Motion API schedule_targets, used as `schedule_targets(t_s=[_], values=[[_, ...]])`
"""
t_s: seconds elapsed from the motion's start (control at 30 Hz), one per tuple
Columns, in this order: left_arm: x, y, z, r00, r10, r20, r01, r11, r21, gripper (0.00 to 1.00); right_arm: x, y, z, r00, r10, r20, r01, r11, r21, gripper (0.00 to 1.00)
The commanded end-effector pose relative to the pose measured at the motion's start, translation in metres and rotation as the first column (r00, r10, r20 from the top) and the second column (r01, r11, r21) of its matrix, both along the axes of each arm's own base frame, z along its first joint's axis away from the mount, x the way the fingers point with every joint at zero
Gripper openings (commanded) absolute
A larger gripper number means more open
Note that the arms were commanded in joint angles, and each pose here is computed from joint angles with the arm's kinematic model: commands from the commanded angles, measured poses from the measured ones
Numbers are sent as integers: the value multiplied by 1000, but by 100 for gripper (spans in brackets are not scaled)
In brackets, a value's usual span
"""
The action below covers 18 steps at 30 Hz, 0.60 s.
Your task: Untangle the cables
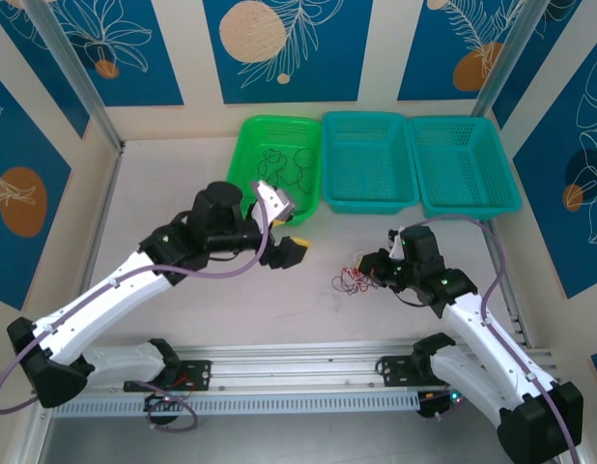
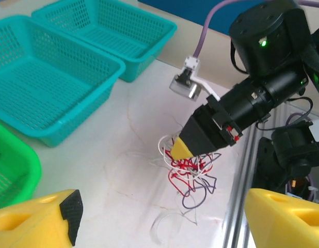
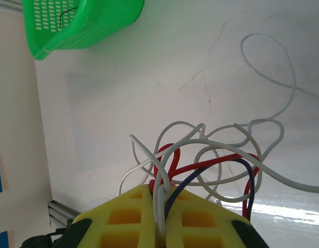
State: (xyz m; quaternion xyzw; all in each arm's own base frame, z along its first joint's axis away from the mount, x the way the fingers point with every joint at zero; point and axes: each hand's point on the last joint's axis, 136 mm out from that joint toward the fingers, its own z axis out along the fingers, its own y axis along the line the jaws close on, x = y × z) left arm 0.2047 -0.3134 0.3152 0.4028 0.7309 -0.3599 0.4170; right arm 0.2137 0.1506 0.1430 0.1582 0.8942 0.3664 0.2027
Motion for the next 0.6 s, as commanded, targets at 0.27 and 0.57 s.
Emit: schedule_targets(t_s=[0.27, 0.57], values=[[-17, -55, -102, 811, -169, -560, 64, 977, -202, 78, -3, 11, 16, 1000, -3, -1, 4, 996, 92, 0], [-14, -72, -134, 767, -206, -607, 132, 977, -165, 68, 0, 13, 19, 1000, -11, 11, 10, 995, 104, 0]])
